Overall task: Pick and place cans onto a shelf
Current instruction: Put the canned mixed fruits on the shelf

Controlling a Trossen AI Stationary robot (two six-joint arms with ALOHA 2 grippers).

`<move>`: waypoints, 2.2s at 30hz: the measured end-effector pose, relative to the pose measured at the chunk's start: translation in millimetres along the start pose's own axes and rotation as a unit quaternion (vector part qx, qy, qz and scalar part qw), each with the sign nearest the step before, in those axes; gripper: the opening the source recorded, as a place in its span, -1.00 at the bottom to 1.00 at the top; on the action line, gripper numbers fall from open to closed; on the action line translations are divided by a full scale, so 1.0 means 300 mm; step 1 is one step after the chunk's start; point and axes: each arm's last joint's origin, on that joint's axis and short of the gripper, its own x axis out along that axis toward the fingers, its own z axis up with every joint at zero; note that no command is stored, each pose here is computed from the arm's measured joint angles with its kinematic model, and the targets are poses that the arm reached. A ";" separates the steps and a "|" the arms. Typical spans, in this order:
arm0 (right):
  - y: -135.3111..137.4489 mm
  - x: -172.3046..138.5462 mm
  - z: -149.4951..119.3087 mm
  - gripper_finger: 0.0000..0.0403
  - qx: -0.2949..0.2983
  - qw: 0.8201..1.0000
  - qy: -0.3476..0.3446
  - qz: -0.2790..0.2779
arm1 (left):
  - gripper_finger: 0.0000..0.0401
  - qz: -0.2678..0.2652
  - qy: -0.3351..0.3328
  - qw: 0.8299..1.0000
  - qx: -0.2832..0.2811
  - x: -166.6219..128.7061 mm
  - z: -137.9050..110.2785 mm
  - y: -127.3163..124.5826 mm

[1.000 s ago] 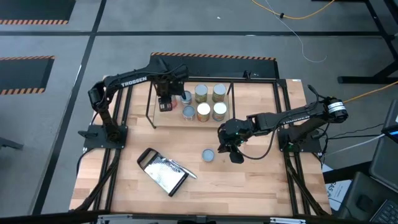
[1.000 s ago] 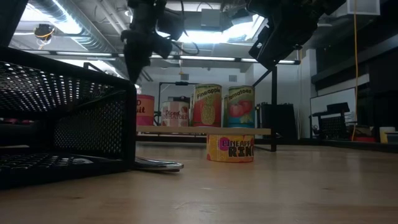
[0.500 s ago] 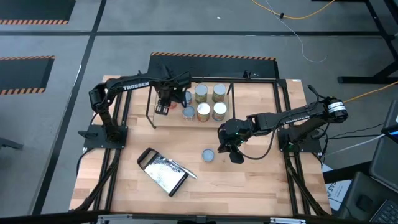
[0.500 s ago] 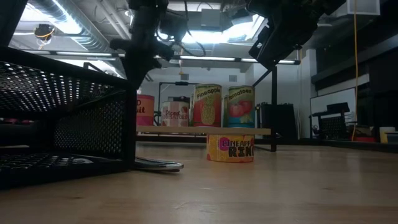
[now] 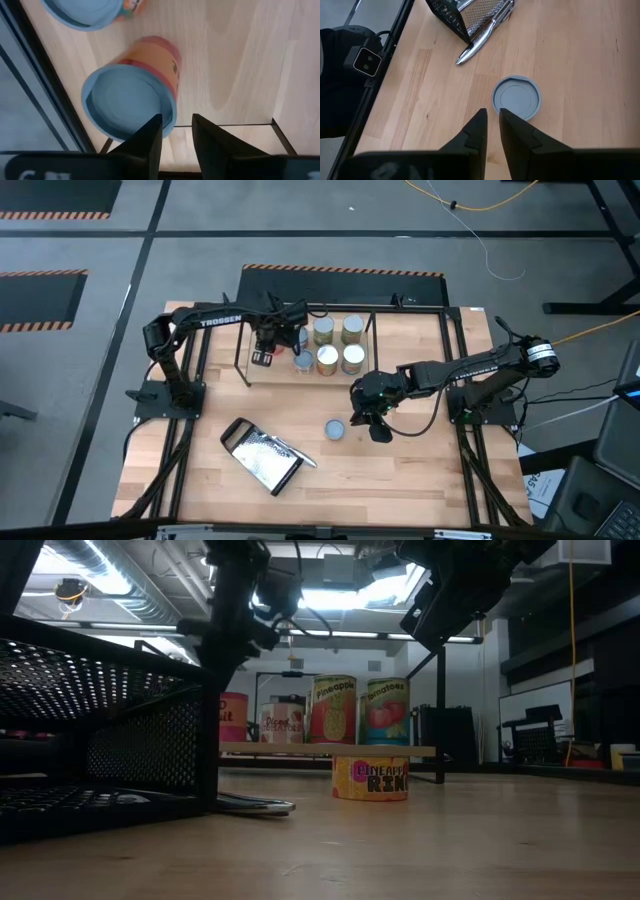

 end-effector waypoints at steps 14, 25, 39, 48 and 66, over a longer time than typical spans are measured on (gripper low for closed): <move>0.000 0.000 0.000 -0.73 0.000 1.000 0.000 0.000 | -0.74 0.012 -0.015 0.998 -0.053 0.012 0.011 0.006; 0.000 0.000 0.000 -0.73 0.000 1.000 0.000 0.000 | -0.95 0.017 -0.030 0.990 -0.140 0.012 0.019 0.011; 0.000 0.000 0.000 -0.73 0.000 1.000 0.000 0.000 | -0.98 -0.052 -0.050 0.939 -0.336 0.028 -0.034 0.088; 0.000 0.000 0.000 -0.73 0.000 1.000 0.000 0.000 | -0.97 -0.085 -0.074 0.921 -0.373 0.044 -0.075 0.153; 0.000 0.000 0.000 -0.73 0.000 1.000 0.000 0.000 | -0.71 -0.097 -0.087 0.915 -0.382 0.053 -0.086 0.176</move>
